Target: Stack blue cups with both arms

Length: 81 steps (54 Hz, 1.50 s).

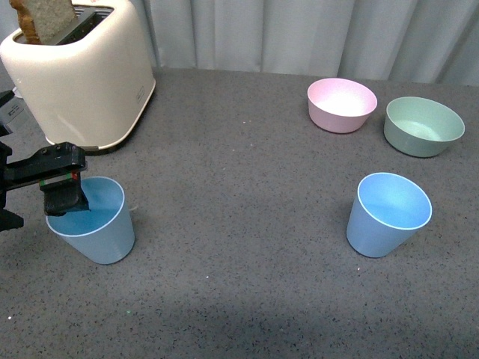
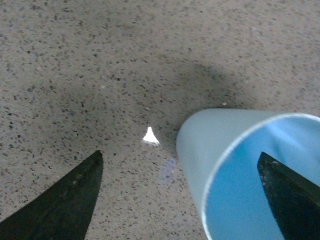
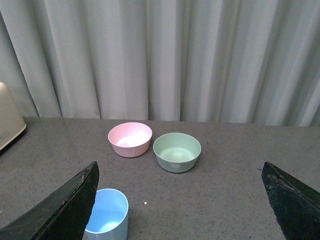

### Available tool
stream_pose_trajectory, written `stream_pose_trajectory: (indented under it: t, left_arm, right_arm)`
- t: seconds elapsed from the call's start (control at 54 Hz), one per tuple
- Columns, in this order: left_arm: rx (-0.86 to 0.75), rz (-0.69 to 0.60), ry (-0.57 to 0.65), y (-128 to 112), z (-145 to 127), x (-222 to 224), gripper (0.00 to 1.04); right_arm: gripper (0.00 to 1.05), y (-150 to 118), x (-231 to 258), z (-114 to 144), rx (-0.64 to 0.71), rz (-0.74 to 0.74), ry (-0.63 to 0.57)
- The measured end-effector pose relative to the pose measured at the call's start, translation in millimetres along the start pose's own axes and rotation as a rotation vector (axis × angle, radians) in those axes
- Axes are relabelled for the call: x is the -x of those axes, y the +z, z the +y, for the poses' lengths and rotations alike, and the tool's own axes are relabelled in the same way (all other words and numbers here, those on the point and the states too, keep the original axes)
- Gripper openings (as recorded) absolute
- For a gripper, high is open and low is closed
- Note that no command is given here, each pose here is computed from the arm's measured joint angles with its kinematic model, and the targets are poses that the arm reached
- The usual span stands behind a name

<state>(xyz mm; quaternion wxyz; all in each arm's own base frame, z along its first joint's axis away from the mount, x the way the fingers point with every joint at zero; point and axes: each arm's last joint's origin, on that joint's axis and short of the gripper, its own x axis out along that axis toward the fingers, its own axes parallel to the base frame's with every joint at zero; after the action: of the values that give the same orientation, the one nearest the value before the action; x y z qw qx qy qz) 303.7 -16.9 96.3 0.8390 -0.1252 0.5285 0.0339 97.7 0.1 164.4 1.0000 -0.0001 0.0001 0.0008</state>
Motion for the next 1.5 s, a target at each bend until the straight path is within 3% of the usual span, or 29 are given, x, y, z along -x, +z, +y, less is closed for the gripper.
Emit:
stream_pose_trajectory:
  t: [0.426,0.519,0.741,1.019,1.5]
  left_arm:
    - [0.046,0.002,-0.003,3,0,-1,0.21]
    - [0.053,-0.013,-0.019,4,-4,5,0.03]
    - [-0.018,-0.042,-0.053,3,-27,13,0.04]
    - [-0.186,-0.05,-0.095,3,-109,-1,0.04]
    - [-0.258,0.006,-0.089,-8,-148,-16,0.04]
  right_arm:
    - [0.95,0,0,0,0.0,0.0,0.0]
    - [0.95,0,0,0,0.0,0.0,0.0]
    - [0.95,0,0,0,0.0,0.0,0.0]
    - [0.95,0,0,0,0.0,0.0,0.0]
    - [0.95,0,0,0,0.0,0.0,0.0]
